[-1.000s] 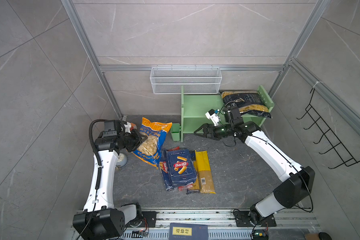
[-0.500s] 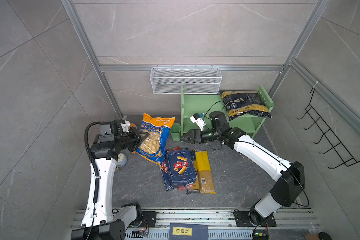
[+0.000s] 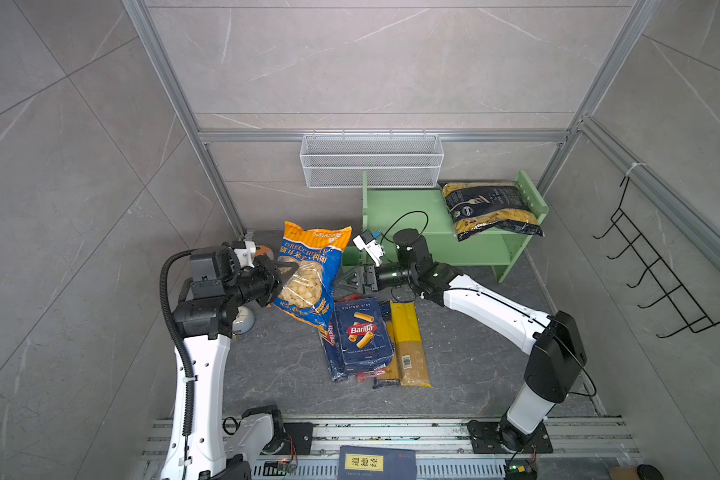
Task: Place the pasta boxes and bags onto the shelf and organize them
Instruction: 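Lift the orecchiette bag with the left gripper while the right gripper reaches toward it, then close the right gripper on the orecchiette bag held by the left gripper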
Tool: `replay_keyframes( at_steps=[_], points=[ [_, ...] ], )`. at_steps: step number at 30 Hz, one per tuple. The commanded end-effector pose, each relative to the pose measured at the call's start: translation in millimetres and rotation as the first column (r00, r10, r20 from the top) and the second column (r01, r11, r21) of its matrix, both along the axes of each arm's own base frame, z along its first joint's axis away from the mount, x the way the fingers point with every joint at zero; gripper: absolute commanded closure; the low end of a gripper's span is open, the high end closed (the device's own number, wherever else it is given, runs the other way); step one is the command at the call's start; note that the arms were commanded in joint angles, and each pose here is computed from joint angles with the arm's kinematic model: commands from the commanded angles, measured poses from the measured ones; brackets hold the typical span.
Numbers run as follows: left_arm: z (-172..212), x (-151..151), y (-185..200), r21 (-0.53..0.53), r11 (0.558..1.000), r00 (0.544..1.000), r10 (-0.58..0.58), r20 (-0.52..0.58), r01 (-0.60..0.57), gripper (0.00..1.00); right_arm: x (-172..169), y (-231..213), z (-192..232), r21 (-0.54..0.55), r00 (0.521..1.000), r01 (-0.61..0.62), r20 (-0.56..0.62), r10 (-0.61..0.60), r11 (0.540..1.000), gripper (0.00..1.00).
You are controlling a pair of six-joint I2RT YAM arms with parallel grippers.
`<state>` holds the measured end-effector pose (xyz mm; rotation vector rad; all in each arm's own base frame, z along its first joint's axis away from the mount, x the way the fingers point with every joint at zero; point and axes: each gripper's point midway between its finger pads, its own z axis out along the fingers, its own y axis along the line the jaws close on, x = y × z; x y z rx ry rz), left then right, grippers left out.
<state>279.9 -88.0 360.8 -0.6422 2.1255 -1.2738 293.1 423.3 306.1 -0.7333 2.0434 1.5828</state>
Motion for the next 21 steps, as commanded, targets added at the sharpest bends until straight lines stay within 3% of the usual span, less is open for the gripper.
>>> replay_keyframes(
  at_steps=[1, 14, 21],
  points=[
    [51.5, -7.3, -13.5, -0.037, 0.996, 0.977, -0.073, 0.199, 0.082, 1.00, -5.5, 9.2, 33.5, 0.091, 0.997, -0.041, 0.067, 0.035, 0.995, 0.00],
    [58.6, -0.5, -15.9, -0.061, 0.994, 0.973, -0.079, 0.218, 0.094, 1.00, -18.9, 34.3, 51.9, 0.134, 0.988, -0.103, 0.130, 0.085, 0.986, 0.00],
    [67.7, 1.0, -17.8, -0.078, 0.992, 0.967, -0.082, 0.241, 0.103, 1.00, -8.5, 38.9, 41.9, 0.098, 0.983, -0.039, 0.184, 0.020, 0.994, 0.00]
  ],
)
